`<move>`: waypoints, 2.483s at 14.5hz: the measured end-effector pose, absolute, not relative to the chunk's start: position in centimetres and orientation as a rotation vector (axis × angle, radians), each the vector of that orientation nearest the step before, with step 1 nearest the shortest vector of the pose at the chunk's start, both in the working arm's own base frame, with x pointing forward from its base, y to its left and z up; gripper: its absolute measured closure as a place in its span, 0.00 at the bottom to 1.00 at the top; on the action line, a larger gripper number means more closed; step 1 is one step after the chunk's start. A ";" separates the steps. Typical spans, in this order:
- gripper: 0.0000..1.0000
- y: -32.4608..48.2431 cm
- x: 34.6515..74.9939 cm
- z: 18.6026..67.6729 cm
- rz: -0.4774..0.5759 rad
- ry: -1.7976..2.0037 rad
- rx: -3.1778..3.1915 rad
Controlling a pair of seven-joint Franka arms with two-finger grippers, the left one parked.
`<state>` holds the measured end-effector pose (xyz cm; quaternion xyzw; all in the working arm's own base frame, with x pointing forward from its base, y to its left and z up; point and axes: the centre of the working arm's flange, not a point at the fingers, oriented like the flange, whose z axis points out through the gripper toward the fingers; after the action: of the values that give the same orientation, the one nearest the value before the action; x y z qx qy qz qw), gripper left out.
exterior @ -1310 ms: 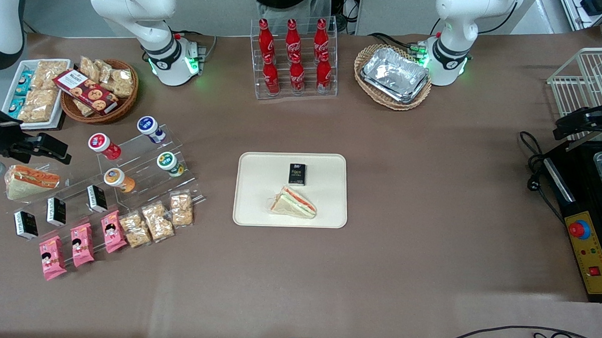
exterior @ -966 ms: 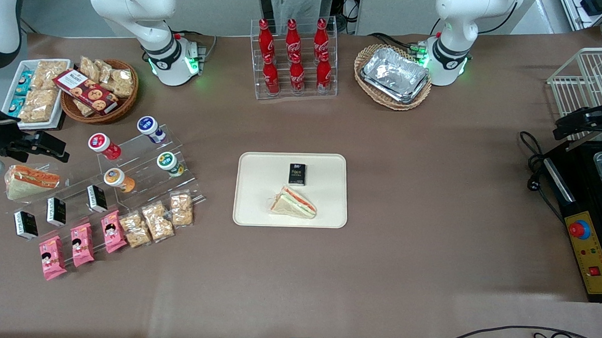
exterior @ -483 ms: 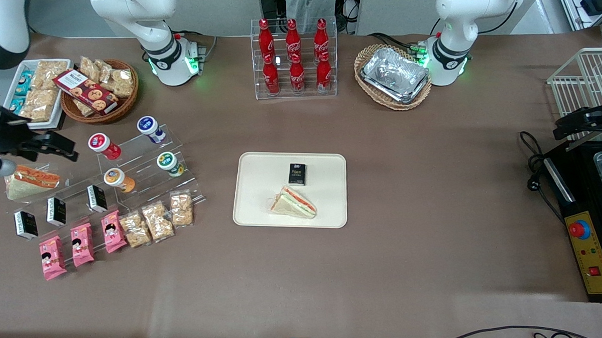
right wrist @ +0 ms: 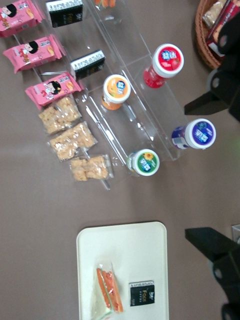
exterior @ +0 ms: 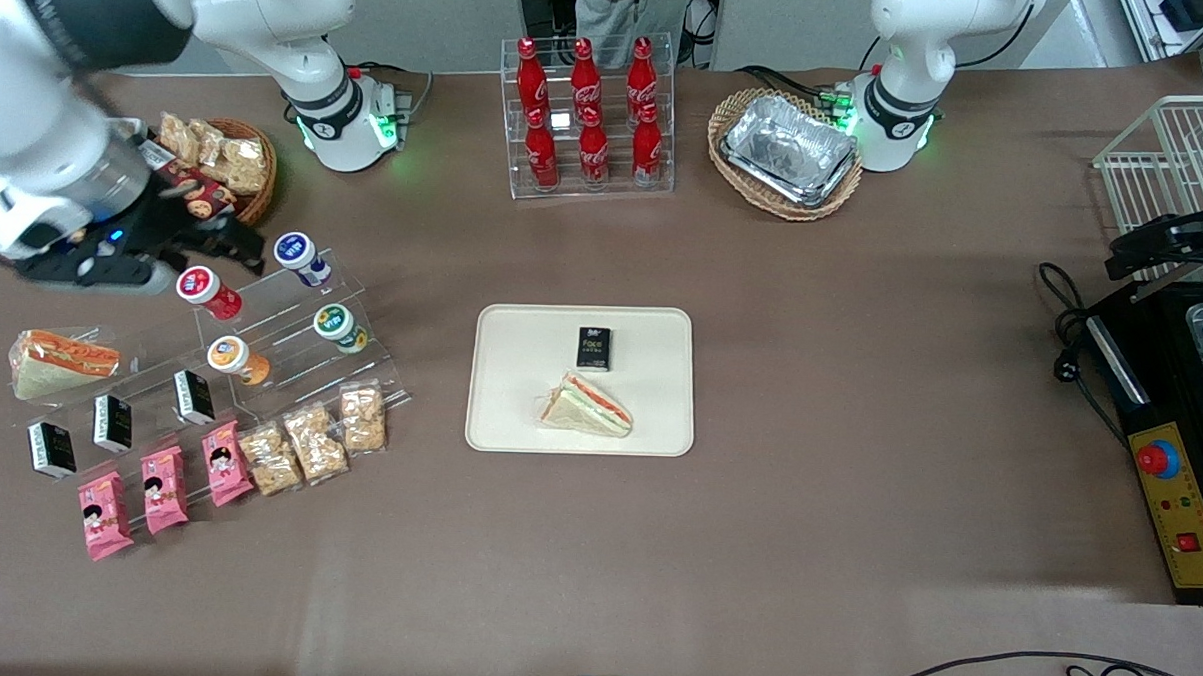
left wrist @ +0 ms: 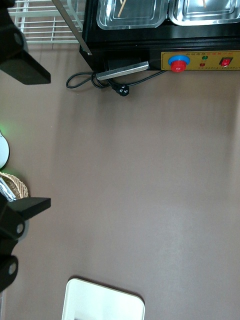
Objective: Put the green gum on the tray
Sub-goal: 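Lower the right gripper and grasp the green-labelled gum bottle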
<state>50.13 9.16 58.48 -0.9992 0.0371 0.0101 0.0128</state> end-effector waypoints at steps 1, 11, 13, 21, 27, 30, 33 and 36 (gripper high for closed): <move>0.00 10.1 48.5 58.2 -0.002 0.105 -3.120; 0.00 10.5 45.2 51.0 0.009 0.097 -3.163; 0.00 9.7 46.4 47.7 0.034 0.129 -3.165; 0.00 9.9 47.5 38.2 0.000 0.179 -3.151; 0.00 9.7 46.3 33.5 -0.035 0.220 -3.139; 0.00 9.8 46.1 32.9 -0.022 0.231 -3.141; 0.00 9.8 46.3 32.0 -0.025 0.233 -3.140; 0.03 9.9 46.5 30.9 -0.022 0.233 -3.141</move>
<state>46.45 9.86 30.86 -0.9972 0.0741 -0.0071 -0.0040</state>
